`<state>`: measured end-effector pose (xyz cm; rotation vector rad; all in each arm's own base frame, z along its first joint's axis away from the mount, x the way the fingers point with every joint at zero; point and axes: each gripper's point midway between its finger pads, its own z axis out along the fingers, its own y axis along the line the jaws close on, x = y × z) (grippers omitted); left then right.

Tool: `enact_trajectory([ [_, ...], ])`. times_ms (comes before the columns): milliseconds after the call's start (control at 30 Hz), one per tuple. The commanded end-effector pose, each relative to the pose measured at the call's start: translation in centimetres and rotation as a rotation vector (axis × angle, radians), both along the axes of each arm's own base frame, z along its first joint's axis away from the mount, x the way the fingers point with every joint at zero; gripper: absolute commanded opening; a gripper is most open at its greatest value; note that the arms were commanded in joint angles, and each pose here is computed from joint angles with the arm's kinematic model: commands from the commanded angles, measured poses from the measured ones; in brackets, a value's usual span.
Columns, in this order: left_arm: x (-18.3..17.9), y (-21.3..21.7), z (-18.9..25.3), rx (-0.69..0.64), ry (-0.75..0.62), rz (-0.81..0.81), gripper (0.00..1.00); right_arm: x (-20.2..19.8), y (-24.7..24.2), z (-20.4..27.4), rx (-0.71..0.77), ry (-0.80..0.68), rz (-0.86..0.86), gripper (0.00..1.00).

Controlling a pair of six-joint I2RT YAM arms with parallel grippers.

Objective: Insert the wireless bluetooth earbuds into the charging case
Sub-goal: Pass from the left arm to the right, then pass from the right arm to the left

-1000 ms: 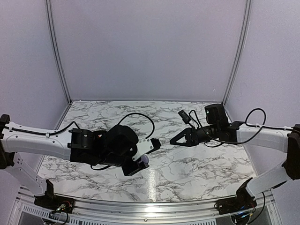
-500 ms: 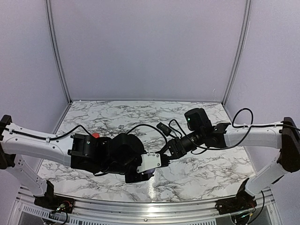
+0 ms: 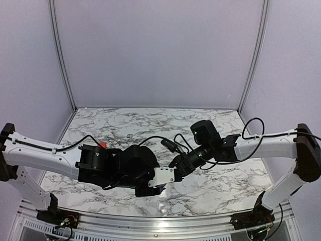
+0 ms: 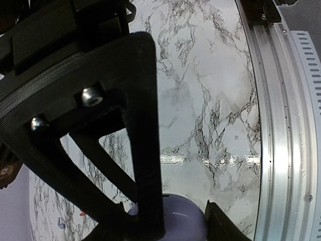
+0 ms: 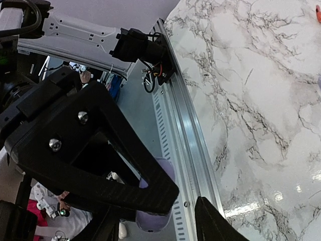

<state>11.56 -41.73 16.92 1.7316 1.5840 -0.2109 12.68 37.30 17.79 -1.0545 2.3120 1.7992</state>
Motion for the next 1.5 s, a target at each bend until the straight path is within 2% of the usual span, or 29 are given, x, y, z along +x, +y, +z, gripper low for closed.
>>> enact_trajectory([
  [0, 0.3, -0.7, 0.7, -0.013, -0.033, 0.007, 0.39, -0.4, 1.2, 1.2, 0.05, -0.023, 0.026, 0.5],
  [600, 0.8, -0.3, 1.0, -0.014, -0.056, 0.034, 0.41, -0.9, 1.2, 0.9, 0.05, -0.004, 0.04, 0.21],
  [700, 1.2, 0.0, 1.3, -0.018, -0.071, 0.063, 0.53, -0.9, 1.3, 1.3, 0.061, -0.012, 0.042, 0.18],
  [933, 2.0, 1.5, 3.8, -0.101, -0.085, 0.147, 0.98, 0.8, 0.7, 3.7, 0.125, -0.077, -0.01, 0.14],
  [1100, 2.9, 3.8, 7.9, -0.305, -0.096, 0.241, 0.99, 4.1, -1.0, 7.5, 0.215, -0.186, -0.127, 0.13],
  [1167, 3.9, 5.2, 10.1, -0.452, -0.083, 0.315, 0.99, 5.4, -1.8, 9.5, 0.262, -0.263, -0.188, 0.13],
  [1233, 4.8, 6.5, 13.0, -0.665, -0.03, 0.378, 0.99, 6.2, -2.5, 12.2, 0.322, -0.363, -0.244, 0.13],
  [1300, 5.1, 7.5, 14.3, -0.796, 0.032, 0.379, 0.99, 6.8, -2.9, 14.5, 0.365, -0.468, -0.289, 0.13],
  [1467, 4.9, 6.5, 15.9, -0.858, 0.127, 0.307, 0.99, 6.8, -4.2, 19.4, 0.501, -0.677, -0.358, 0.15],
])
